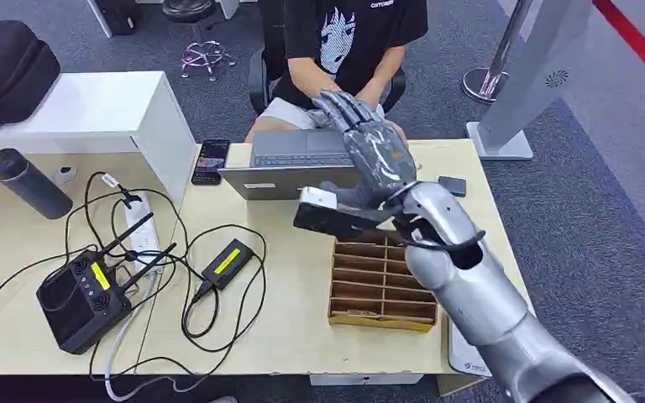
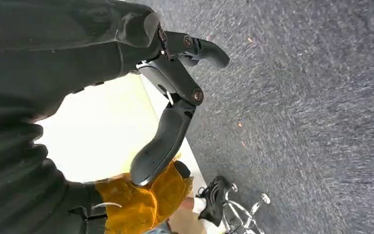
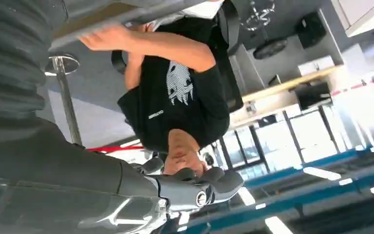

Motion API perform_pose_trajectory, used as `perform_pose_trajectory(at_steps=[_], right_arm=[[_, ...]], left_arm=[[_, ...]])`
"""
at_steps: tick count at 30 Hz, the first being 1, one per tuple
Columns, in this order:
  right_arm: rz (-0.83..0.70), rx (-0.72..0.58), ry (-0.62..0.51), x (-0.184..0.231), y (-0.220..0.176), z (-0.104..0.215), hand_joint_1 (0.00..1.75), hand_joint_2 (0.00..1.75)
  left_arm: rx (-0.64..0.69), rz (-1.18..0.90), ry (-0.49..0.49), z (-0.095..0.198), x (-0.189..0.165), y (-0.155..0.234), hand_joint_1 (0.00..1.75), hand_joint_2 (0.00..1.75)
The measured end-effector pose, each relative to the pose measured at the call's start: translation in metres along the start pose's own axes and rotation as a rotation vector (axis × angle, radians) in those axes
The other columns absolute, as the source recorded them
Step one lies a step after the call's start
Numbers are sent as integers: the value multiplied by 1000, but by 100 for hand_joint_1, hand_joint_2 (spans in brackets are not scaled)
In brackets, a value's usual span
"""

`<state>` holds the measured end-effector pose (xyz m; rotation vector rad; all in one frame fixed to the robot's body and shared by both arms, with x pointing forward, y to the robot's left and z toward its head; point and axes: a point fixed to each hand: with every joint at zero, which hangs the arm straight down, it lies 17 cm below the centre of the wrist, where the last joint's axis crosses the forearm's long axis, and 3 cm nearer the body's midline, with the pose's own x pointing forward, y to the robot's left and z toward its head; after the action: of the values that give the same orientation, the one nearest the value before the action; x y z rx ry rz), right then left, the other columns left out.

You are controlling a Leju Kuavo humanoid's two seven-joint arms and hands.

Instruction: Pass the card to the sensor for recognition and then transmit it.

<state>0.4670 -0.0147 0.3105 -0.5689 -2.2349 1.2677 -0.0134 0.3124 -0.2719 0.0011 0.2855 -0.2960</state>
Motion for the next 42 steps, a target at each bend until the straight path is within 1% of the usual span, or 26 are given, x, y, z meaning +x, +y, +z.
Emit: perform_pose_trajectory(at_steps=[3,5,8,10,12,17,21,23,30,42], right_arm=[[-14,-18,-42,16,13,49,0,175],[-13,-16,-42,19,21,70,0,175],[-20,-6,-8,17,30,104,0,175],[-23,12,25,9,37,119,0,175],[9,27,74,-5,43,132,0,175],[77,85,142,-31,62,150,0,175],[213,121,200,-52,75,160,0,175],[253,141,224,-62,83,164,0,175],[285,182,273,-83,105,171,0,175],[309,165,289,-90,108,171,0,175]], left_arm=[[-3,24,3,-1,-2,-3,0,175],[-5,32,3,-1,-2,-4,0,175],[-7,49,2,-1,-1,-5,0,175],[-9,54,4,-2,-2,-6,0,175],[-9,53,3,-1,-1,-6,0,175],[-9,46,3,-1,-1,-7,0,175],[-10,34,2,-1,0,-8,0,175],[-10,27,3,-1,-1,-8,0,175],[-9,16,5,-1,-1,-8,0,175],[-9,8,5,-1,-1,-8,0,175]])
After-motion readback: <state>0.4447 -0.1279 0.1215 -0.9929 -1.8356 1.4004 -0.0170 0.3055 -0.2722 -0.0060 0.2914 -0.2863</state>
